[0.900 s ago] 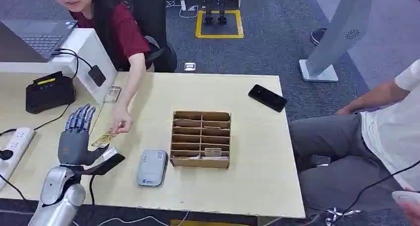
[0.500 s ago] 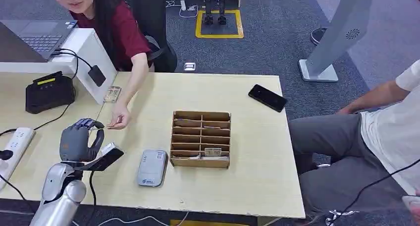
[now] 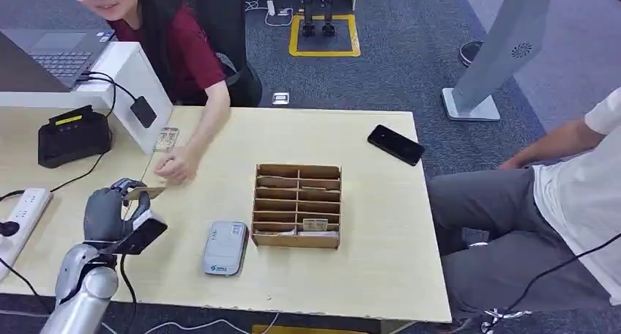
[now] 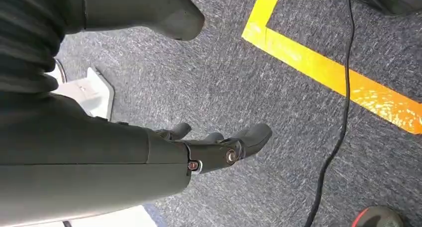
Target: Pass the card to the sensor for recognition and then transmit it.
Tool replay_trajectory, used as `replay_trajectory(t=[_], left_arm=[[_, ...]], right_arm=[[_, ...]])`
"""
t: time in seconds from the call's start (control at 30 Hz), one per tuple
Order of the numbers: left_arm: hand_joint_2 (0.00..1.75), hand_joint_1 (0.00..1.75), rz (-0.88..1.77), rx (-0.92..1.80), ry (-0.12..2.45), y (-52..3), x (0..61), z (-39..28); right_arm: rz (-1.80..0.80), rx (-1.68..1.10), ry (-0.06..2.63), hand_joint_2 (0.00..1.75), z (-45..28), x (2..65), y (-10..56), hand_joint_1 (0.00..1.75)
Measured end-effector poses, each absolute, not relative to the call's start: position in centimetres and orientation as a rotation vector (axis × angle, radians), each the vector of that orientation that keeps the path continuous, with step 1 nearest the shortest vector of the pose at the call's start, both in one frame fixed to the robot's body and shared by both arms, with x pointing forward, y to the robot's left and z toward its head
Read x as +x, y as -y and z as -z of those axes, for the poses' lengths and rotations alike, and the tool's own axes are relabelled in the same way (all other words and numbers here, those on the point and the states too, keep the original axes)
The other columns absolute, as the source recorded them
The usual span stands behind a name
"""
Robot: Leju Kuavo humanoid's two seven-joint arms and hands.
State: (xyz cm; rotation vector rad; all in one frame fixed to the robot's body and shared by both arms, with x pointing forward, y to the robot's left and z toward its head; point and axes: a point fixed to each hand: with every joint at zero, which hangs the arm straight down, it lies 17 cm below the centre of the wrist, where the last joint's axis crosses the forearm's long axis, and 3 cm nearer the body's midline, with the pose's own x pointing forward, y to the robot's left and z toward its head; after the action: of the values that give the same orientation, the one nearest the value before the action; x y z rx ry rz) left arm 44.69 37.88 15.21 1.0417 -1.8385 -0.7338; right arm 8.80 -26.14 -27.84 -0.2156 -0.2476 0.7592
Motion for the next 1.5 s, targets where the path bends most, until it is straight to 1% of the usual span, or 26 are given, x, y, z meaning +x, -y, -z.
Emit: replay_trajectory(t=[0.2,0.37,0.53,0.7,0.83,0.93,1.2,1.5], left_arm=[[1.75,1.75,0.598,0.831,1.916,-38.1,43.8,-16.1],[1.75,1.75,0.500,0.629,1.891,-37.2,44.2,-15.5],[1.75,1.75,0.458,0.546,1.893,-36.7,44.3,-15.4],[1.75,1.75,0.376,0.343,1.864,-35.8,44.0,-14.5],[1.75,1.75,0.383,0.307,1.795,-35.4,43.5,-12.6],[1.75,1.75,0.412,0.335,1.738,-35.3,43.3,-11.2],[1.75,1.75,0.434,0.285,1.657,-32.4,42.4,-7.9],[1.75,1.75,0.460,0.258,1.620,-30.6,42.0,-6.3]], right_arm=[[-0.766,-0.213,0.243,1.75,27.9,8.7,26.1,0.00],[-0.761,-0.211,0.243,1.75,27.9,8.7,26.1,0.00],[-0.753,-0.207,0.241,1.75,27.9,8.7,26.1,0.00],[-0.749,-0.210,0.242,1.75,27.9,8.7,26.1,0.00],[-0.746,-0.208,0.230,1.75,27.9,8.4,26.2,0.00],[-0.743,-0.210,0.227,1.75,27.9,8.4,26.2,0.00],[-0.754,-0.210,0.234,1.75,27.9,8.5,26.2,0.00],[-0.745,-0.210,0.231,1.75,27.9,8.3,26.2,0.00]])
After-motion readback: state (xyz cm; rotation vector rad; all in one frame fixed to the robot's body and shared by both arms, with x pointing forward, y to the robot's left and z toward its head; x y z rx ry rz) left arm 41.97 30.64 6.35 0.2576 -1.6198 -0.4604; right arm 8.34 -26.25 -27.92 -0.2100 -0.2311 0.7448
